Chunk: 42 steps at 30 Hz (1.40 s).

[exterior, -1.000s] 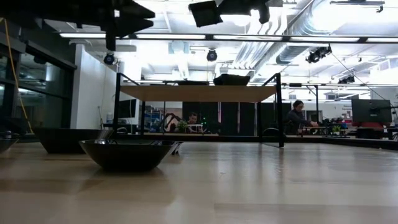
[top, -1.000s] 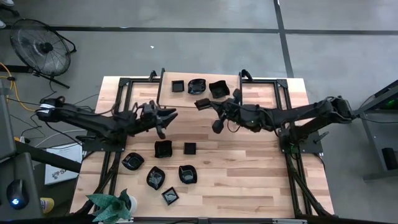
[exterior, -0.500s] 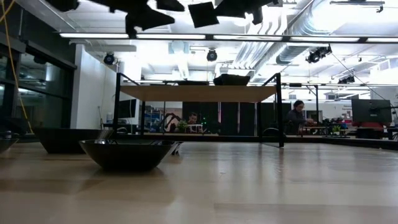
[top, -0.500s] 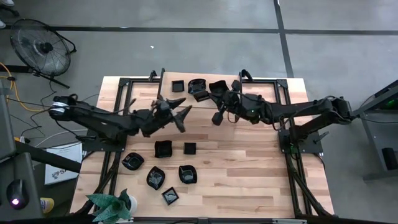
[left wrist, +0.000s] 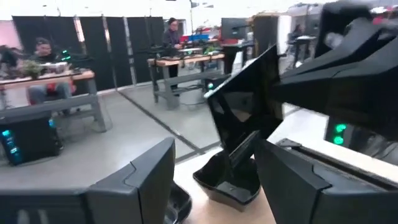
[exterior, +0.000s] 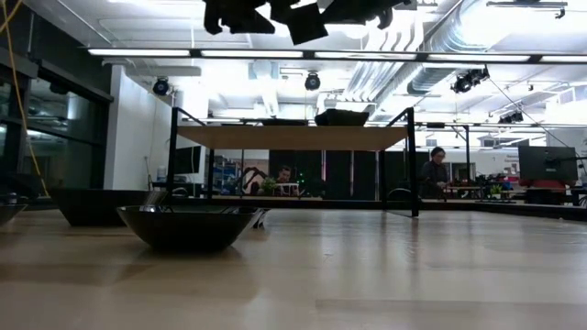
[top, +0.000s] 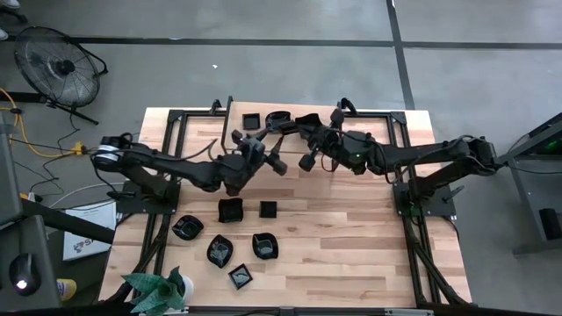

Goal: Pick & Place Mini shaped plates
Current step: Stack the square-shaped plate on the square-shaped plate

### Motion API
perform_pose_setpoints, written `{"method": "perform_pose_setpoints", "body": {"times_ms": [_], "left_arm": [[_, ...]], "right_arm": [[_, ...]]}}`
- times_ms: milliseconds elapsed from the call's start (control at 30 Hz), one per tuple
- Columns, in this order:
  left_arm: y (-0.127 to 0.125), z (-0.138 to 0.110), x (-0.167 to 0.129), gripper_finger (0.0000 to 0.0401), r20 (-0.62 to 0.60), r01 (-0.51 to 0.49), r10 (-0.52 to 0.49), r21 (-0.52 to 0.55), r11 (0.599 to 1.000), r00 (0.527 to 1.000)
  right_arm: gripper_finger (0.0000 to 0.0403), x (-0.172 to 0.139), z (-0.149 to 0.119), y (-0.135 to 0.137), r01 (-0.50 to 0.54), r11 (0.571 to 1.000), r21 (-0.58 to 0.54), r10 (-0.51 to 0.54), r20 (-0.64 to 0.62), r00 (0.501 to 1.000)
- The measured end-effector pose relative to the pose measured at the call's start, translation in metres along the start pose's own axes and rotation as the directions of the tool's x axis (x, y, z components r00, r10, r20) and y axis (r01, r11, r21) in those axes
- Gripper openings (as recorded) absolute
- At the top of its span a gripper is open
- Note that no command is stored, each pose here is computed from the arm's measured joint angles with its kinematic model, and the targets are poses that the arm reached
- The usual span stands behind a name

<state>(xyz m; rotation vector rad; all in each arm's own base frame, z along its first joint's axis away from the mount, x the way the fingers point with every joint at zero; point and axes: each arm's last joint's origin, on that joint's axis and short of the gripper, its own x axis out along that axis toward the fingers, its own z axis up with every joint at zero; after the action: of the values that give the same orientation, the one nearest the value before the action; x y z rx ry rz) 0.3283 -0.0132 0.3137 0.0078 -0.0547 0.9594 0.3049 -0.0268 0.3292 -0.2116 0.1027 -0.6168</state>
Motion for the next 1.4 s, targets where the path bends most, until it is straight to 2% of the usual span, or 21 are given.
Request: {"method": "perform_pose_setpoints", "body": {"times_ms": [167,600,833,1400], "left_arm": [[-0.0048,0.0011,0.0027,0.0204,0.003,0.011,-0.011,-0.005,1.000,1.000],[-0.0015,0.0008,0.0081,0.0115,0.003,-0.008,0.009,-0.060,0.998,1.000],[-0.0016,0.0007,0.0081,0.0074,0.003,-0.008,0.008,-0.060,0.998,1.000],[-0.0023,0.0007,0.0081,0.0062,0.005,0.017,-0.016,-0.086,0.996,1.000]], "right_arm": [[0.0000,0.0000,0.0001,0.0005,-0.018,0.999,-0.037,0.018,0.003,1.000],[0.0000,0.0000,0.0003,0.0012,-0.041,0.997,-0.067,0.042,0.009,0.999],[0.0000,0.0005,-0.0001,-0.0012,0.014,0.996,-0.088,-0.014,-0.002,1.000],[0.0000,0.0008,0.0001,-0.0006,-0.016,0.997,-0.080,0.016,0.006,1.000]]}}
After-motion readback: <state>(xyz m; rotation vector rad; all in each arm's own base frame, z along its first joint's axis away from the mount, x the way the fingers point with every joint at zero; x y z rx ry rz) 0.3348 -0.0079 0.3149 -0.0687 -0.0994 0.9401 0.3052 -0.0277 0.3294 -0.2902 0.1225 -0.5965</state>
